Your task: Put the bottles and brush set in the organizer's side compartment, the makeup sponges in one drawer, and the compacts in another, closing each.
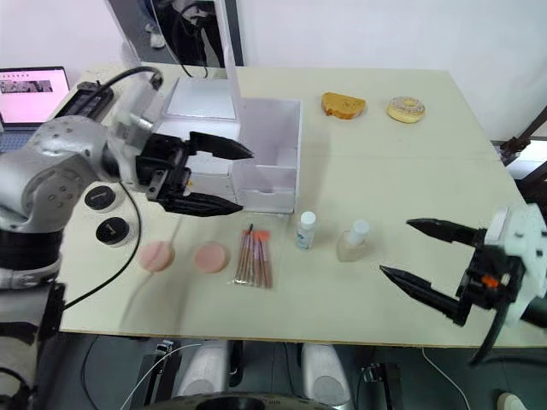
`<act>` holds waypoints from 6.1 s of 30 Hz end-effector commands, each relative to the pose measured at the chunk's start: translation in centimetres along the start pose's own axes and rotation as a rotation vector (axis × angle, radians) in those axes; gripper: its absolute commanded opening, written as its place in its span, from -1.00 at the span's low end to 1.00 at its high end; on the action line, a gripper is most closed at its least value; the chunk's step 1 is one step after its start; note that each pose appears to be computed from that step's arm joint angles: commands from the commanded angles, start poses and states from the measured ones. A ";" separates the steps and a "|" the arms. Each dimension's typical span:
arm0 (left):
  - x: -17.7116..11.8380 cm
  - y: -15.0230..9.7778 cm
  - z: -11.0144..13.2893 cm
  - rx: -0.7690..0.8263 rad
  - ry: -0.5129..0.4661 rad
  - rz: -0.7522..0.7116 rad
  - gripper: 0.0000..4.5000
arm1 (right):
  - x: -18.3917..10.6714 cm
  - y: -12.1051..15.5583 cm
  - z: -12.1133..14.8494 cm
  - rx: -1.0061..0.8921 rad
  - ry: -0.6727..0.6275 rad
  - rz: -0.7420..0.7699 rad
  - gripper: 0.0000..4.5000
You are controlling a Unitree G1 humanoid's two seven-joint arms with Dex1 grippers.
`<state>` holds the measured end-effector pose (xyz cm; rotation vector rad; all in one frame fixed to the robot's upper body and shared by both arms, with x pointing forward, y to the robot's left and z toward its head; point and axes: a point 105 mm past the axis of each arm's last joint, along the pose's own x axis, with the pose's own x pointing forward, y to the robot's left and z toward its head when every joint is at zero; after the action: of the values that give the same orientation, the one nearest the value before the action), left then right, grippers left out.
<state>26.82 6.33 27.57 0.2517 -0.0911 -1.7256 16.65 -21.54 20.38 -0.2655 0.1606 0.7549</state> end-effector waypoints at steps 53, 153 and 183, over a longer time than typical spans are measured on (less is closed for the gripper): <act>-0.8 -1.6 -1.8 -0.029 -0.067 0.242 1.00 | 7.7 -1.9 -3.9 0.017 -0.053 -0.026 -0.66; -10.2 -3.1 -4.9 0.063 0.097 0.685 1.00 | 21.2 -2.6 9.0 0.096 -0.050 0.023 0.99; -31.0 -14.0 -12.1 -0.188 0.242 1.350 1.00 | 3.4 -14.9 -4.7 0.098 -0.126 -0.163 0.99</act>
<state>20.91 39.72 15.08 0.1360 0.1137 -0.3648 29.38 -30.72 16.49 -0.1011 0.1005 0.6059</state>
